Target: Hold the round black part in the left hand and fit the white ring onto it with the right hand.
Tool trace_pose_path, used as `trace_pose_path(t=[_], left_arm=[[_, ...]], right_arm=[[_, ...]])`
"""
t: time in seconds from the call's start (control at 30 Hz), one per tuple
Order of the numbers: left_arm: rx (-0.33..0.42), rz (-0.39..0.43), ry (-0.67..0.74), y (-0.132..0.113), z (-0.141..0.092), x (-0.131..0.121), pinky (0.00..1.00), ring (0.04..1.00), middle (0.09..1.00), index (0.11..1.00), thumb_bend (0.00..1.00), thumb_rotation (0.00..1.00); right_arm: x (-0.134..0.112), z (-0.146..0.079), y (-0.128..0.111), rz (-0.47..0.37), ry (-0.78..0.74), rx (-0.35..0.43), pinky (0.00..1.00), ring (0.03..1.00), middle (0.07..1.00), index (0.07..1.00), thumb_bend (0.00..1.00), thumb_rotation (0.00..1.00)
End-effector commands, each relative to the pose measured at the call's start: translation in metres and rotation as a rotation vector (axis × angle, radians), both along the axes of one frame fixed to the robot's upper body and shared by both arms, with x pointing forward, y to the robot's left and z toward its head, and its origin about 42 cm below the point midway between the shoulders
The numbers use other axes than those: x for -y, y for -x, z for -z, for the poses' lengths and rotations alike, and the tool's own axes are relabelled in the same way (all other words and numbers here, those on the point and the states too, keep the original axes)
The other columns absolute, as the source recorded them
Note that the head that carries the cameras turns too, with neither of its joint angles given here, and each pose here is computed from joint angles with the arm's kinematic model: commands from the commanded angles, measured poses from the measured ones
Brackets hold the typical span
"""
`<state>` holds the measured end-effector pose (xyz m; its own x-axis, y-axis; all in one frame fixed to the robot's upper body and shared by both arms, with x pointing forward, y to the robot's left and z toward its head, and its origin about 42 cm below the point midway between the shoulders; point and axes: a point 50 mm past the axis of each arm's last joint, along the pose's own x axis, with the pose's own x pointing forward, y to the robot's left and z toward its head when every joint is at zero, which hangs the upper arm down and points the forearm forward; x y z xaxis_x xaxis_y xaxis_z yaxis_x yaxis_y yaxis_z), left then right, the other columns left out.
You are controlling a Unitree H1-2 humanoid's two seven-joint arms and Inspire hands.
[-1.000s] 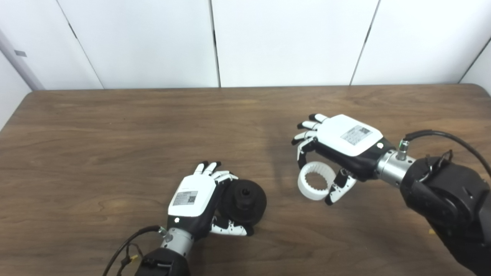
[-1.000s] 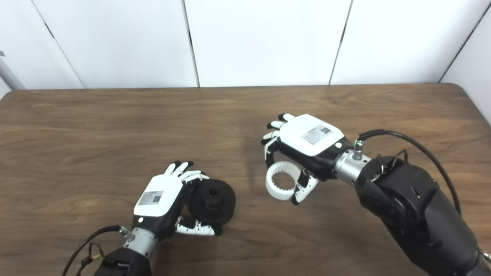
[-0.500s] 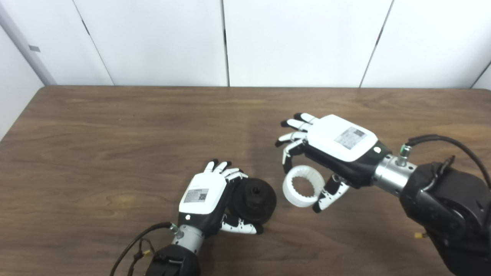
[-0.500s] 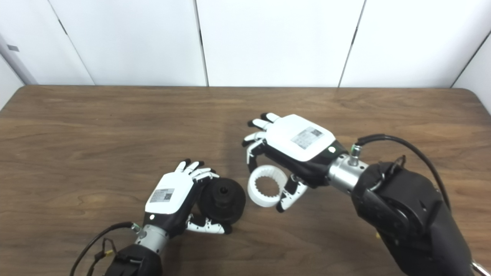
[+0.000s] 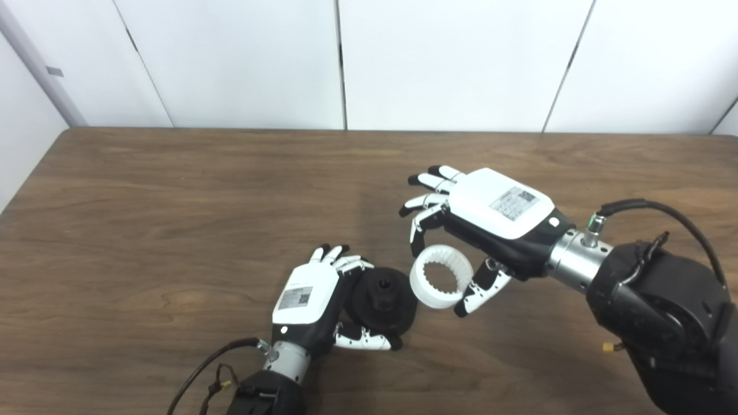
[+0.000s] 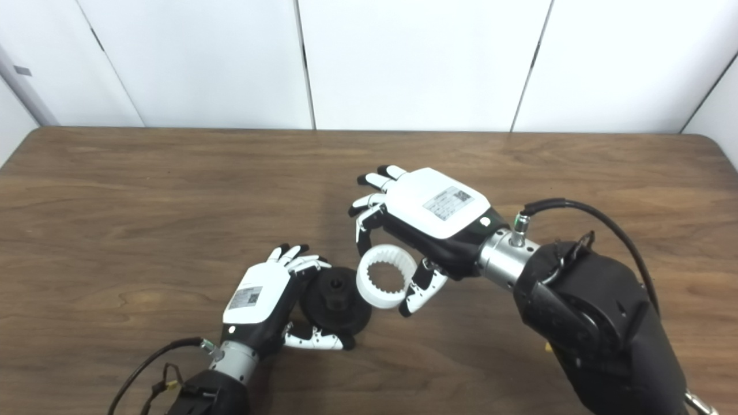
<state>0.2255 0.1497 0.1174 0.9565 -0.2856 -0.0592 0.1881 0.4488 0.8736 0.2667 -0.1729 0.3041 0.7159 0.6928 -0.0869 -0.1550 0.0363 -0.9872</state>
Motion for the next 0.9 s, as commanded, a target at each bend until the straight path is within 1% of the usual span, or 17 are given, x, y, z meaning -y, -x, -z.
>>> trace_pose_path(t=[0.0, 0.13, 0.37, 0.67, 0.87], left_arm=[[-0.115, 0.046, -0.067, 0.012, 0.026, 0.003, 1.00, 0.950, 0.825, 0.486, 0.52, 0.06], [-0.105, 0.049, -0.077, 0.013, 0.025, 0.003, 1.00, 0.944, 0.824, 0.485, 0.52, 0.06], [-0.113, 0.055, -0.081, 0.014, 0.023, 0.006, 1.00, 0.955, 0.830, 0.486, 0.52, 0.06], [-0.105, 0.061, -0.094, 0.014, 0.022, 0.008, 1.00, 0.949, 0.828, 0.486, 0.52, 0.06], [-0.109, 0.065, -0.087, 0.015, 0.020, 0.011, 1.00, 0.958, 0.832, 0.486, 0.52, 0.06]], right_arm=[[-0.003, -0.013, -0.005, -0.008, -0.014, 0.075, 1.00, 0.963, 0.833, 0.485, 0.52, 0.14], [-0.010, -0.006, -0.009, -0.010, -0.026, 0.061, 1.00, 0.950, 0.829, 0.484, 0.52, 0.14], [-0.025, 0.008, -0.015, -0.017, -0.018, 0.041, 1.00, 0.951, 0.832, 0.484, 0.52, 0.14], [-0.029, 0.016, -0.021, -0.020, 0.004, 0.042, 1.00, 0.950, 0.832, 0.484, 0.52, 0.14], [-0.036, 0.022, -0.024, -0.041, 0.026, 0.032, 1.00, 0.949, 0.829, 0.485, 0.52, 0.14]])
